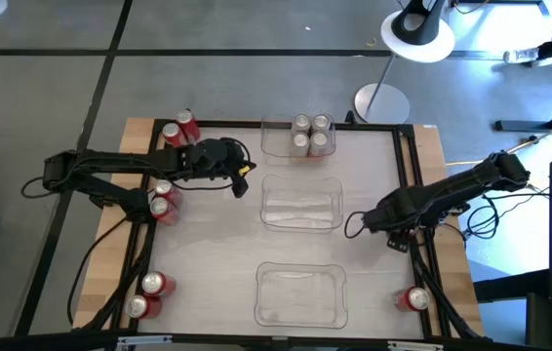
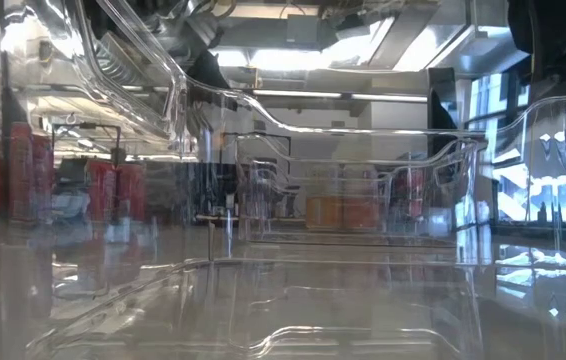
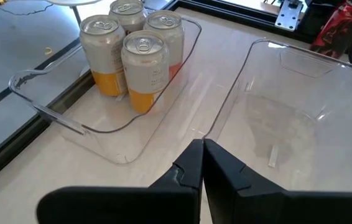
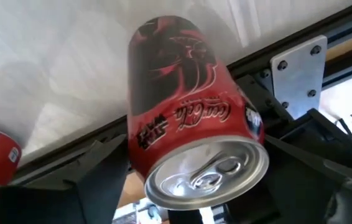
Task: Sort soda cans
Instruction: Put the middle right red black soda can into the middle transparent bin
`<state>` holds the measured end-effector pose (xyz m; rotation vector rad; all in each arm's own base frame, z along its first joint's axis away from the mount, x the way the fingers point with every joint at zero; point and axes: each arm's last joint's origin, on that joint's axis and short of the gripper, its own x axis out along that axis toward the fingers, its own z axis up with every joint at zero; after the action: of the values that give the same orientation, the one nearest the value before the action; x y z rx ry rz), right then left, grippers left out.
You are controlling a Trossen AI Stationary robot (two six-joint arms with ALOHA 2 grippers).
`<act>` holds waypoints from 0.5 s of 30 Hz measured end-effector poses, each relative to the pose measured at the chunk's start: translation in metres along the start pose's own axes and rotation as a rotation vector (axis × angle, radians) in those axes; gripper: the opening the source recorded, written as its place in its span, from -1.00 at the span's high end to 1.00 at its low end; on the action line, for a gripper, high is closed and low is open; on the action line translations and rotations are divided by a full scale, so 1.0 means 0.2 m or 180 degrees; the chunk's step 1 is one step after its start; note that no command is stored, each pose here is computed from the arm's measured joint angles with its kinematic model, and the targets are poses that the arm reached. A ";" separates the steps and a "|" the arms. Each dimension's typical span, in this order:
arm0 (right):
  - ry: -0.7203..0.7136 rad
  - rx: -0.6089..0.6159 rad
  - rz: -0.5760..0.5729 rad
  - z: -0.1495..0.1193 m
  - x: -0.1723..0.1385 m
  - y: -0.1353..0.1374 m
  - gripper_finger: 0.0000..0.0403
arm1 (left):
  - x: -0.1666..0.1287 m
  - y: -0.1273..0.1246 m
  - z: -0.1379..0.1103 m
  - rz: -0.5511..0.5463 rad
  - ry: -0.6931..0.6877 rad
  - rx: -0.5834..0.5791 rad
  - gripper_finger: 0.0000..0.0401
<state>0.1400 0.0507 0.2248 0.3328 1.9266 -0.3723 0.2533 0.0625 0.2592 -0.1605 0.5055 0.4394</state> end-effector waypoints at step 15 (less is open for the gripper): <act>-0.0281 -0.0185 0.0121 -0.01 -0.16 0.02 -0.35 | 0.00 0.00 0.00 0.0000 -0.0001 -0.0001 0.98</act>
<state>0.1521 0.0538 0.2544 0.3093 1.8386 -0.3006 0.2533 0.0625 0.2593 -0.1609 0.5052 0.4395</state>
